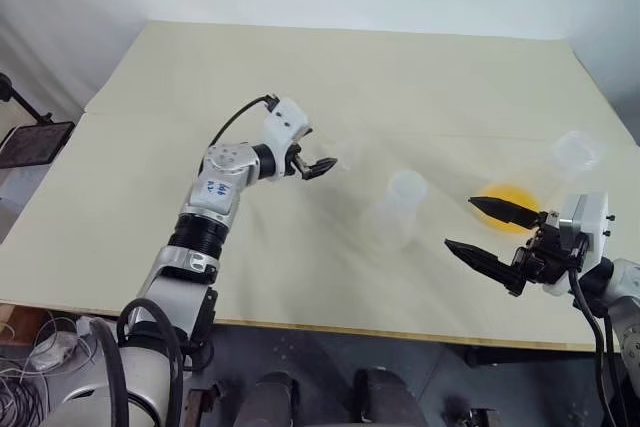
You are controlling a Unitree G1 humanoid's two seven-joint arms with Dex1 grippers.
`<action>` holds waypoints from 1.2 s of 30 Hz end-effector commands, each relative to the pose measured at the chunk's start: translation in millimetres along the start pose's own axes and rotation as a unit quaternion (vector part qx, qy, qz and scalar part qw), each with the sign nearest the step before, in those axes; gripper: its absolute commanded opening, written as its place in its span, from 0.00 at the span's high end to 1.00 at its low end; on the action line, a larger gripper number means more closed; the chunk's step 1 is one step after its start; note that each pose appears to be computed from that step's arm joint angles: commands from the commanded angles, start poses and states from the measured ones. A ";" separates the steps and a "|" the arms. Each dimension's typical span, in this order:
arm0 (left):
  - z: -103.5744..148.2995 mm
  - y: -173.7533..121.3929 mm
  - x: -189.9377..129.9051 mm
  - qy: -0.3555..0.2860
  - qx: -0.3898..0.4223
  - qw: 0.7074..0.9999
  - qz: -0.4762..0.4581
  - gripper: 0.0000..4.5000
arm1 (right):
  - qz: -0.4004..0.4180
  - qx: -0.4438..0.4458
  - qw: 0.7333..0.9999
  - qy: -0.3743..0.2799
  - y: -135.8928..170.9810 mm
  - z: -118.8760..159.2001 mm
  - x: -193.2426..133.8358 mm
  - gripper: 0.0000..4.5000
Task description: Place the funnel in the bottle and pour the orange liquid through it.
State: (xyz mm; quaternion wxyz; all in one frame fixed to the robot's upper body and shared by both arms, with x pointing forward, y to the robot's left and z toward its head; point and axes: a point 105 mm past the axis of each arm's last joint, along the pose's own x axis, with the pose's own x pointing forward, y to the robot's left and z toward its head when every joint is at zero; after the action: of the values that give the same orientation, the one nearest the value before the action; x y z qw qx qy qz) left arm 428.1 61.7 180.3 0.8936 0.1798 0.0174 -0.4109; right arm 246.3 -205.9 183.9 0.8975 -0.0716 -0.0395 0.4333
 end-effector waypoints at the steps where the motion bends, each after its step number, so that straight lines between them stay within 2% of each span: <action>1: 14.4 2.6 8.7 -0.003 0.040 0.999 0.031 0.00 | -0.005 -0.021 1.000 -0.019 3.9 11.1 -0.8 0.00; 12: 15.2 -0.7 38.8 0.007 0.026 0.997 0.074 0.00 | -0.006 -0.019 0.999 -0.026 8.9 11.2 1.9 0.00; 25: 13.2 -0.9 50.0 0.024 0.017 0.996 0.083 0.00 | -0.016 -0.015 0.999 -0.025 15.1 9.1 -0.3 0.00; 29: 7.4 -2.4 50.2 0.032 -0.002 0.996 0.078 0.20 | -0.018 -0.015 0.999 -0.023 14.7 8.4 -0.7 0.00; 36: -1.7 0.0 48.0 0.043 -0.013 0.996 0.080 0.70 | -0.018 -0.018 0.999 -0.023 12.6 9.3 0.8 0.00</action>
State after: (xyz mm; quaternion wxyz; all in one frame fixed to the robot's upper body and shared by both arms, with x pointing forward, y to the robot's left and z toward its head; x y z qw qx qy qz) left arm 457.6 29.0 156.4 0.9233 0.1840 0.0649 -0.3308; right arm 238.7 -199.2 179.0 0.9066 -0.0628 -0.0417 0.4152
